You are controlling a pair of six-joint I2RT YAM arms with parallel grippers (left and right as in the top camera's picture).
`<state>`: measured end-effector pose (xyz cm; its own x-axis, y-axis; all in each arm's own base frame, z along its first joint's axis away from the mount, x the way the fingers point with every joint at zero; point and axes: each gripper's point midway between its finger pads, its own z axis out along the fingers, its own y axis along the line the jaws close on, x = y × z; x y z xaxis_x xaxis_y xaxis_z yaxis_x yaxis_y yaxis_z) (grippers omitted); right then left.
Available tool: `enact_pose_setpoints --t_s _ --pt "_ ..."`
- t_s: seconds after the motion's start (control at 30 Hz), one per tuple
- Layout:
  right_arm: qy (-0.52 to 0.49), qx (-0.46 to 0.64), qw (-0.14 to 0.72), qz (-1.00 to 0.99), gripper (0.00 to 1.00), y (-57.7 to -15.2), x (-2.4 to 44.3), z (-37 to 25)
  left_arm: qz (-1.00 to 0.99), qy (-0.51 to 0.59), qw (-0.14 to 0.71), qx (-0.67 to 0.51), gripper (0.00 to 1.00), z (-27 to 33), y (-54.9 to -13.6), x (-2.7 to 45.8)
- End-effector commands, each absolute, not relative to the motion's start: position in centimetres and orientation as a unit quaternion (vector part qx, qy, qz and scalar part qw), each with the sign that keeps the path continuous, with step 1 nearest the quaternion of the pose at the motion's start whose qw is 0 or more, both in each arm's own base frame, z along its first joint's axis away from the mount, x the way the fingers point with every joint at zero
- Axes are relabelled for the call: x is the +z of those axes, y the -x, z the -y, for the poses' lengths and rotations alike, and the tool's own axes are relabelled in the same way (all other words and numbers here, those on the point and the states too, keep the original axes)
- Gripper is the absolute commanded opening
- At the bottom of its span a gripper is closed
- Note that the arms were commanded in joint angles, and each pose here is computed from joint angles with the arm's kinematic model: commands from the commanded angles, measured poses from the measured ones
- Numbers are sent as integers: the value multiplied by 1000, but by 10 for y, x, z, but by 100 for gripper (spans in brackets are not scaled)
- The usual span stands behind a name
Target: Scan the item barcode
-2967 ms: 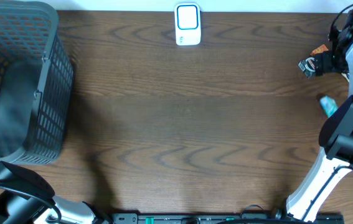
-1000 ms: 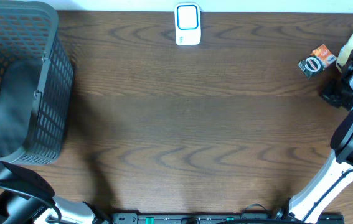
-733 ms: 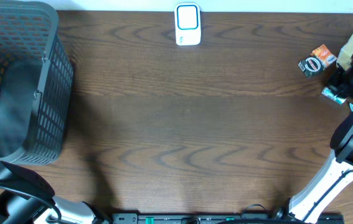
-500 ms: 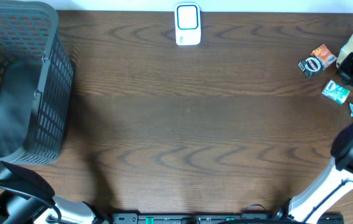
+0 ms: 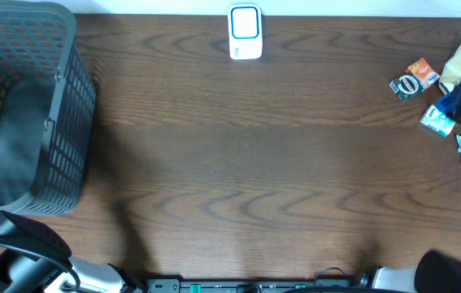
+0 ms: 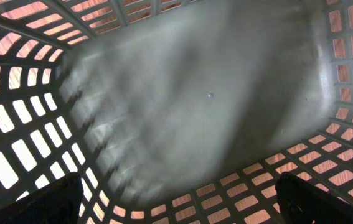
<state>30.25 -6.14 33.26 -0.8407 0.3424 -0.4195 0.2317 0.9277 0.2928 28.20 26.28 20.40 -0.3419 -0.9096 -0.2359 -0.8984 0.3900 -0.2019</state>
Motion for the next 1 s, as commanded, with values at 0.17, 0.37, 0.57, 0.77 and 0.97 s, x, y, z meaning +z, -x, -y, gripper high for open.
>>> enact_pose_setpoints --t_s 0.17,0.37,0.57,0.77,0.97 --pt "-57 135 255 -956 99 -237 336 0 -817 556 150 -18 98 -263 -280 201" --pt "-65 148 190 -968 99 -195 299 -14 -817 556 150 -18 98 -263 -280 201" --pt "-139 181 129 -965 99 -179 268 -22 -817 556 150 -18 98 -263 -280 201" --pt "-160 179 93 -966 99 -174 250 -22 -817 556 150 -18 98 -263 -280 201" --pt "-160 161 104 -968 99 -179 247 -14 -817 556 150 -18 98 -263 -280 201"
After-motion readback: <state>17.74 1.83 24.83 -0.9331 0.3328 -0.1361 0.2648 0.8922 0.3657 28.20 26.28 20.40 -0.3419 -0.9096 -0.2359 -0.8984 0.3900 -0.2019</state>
